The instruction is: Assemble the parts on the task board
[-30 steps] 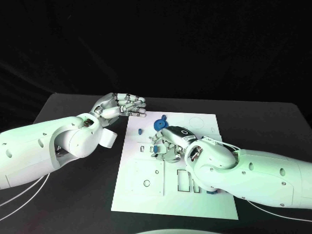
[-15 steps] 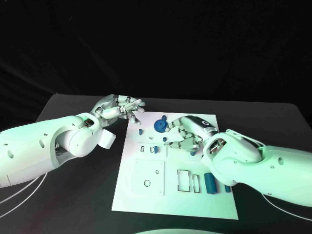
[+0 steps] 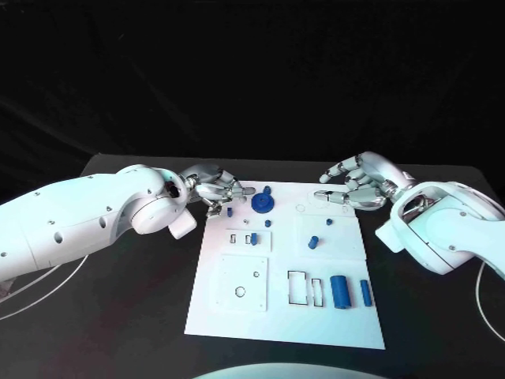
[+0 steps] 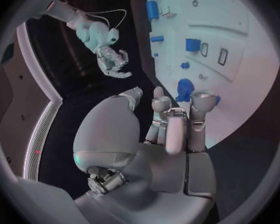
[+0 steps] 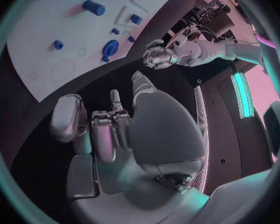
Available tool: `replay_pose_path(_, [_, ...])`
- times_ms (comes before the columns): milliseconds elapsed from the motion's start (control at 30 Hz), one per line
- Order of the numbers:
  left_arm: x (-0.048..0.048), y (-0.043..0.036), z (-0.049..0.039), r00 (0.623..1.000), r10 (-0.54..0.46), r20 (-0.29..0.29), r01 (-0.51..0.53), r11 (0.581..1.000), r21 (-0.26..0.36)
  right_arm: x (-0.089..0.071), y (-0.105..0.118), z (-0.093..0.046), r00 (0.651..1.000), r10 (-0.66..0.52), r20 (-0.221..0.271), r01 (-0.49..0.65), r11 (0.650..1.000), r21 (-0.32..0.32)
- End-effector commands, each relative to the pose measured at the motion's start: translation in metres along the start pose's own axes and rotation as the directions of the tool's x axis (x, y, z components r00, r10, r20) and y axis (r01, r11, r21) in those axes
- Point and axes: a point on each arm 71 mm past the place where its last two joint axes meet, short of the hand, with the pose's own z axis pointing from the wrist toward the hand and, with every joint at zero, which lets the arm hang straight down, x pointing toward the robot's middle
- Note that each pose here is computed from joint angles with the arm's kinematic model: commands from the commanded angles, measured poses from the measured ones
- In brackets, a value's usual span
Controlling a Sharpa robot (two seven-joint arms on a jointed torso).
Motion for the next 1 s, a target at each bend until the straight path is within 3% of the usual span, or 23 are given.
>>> replay_pose_path(33, [0.004, 0.0085, 0.0047, 0.971, 0.225, -0.081, -0.236, 0.953, -0.192, -0.002, -0.007, 0.0, 0.998, 0.044, -0.041, -0.042, 0.998, 0.039])
replay_pose_path(467, [0.021, -0.0106, 0.0271, 0.912, 0.386, -0.138, -0.41, 0.871, -0.27, -0.012, -0.021, 0.005, 1.0, 0.014, -0.023, -0.012, 0.996, 0.086])
replay_pose_path(1000, [0.0412, -0.0155, 0.0399, 0.864, 0.44, -0.242, -0.498, 0.817, -0.291, -0.011, -0.022, 0.008, 1.0, 0.006, -0.021, -0.004, 0.996, 0.094])
